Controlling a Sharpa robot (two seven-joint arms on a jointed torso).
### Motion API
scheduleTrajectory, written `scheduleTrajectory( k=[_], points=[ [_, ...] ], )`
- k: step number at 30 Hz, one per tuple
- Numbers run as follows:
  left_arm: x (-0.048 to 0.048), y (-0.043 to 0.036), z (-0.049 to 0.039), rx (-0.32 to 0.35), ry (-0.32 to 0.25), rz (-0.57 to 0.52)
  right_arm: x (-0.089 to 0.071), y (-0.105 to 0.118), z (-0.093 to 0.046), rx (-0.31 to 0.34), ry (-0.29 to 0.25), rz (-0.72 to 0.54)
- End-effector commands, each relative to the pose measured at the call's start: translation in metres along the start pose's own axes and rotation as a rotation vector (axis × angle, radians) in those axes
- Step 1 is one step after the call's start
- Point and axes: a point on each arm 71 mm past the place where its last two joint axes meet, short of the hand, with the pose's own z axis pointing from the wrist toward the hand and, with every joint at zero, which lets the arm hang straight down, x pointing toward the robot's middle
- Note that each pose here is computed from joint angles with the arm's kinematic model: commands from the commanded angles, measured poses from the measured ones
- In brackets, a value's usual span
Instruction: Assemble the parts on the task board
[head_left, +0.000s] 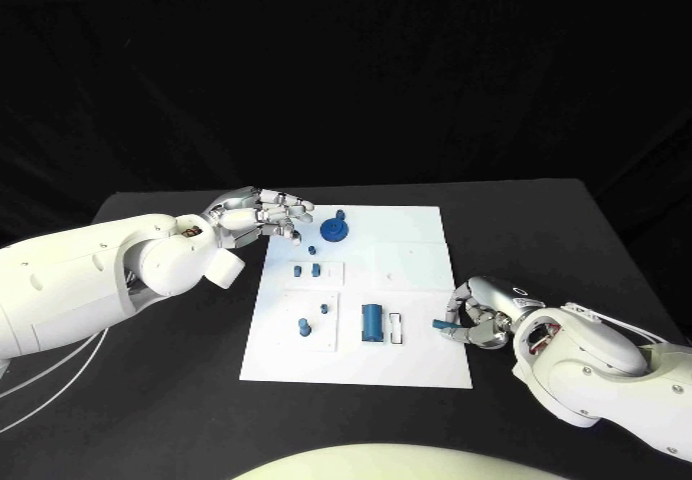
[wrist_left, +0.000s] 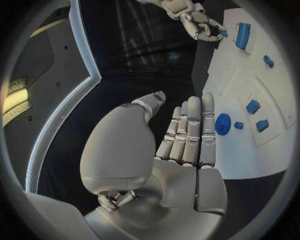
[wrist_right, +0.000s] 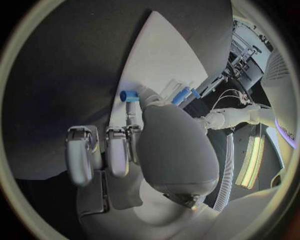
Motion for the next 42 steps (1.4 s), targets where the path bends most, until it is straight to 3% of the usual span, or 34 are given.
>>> scheduleTrajectory(
  k=[1,9,14,29,42],
  points=[
    [0.0022,-0.0004,0.0003,0.005,0.019,-0.002,0.011,-0.005,-0.003,0.042,0.042,-0.033],
    [0.0024,-0.0005,0.0004,0.006,0.019,0.000,-0.005,0.006,-0.008,-0.001,-0.007,0.047],
    [0.0023,-0.0005,0.0004,0.006,0.018,0.000,-0.008,0.016,-0.009,-0.018,-0.010,0.105],
    [0.0035,-0.0005,0.0008,0.006,0.025,0.002,0.002,0.039,0.001,0.012,0.042,0.286],
    [0.0038,-0.0003,0.0012,0.004,0.028,0.002,0.015,0.051,0.010,0.017,0.109,0.298]
  ],
)
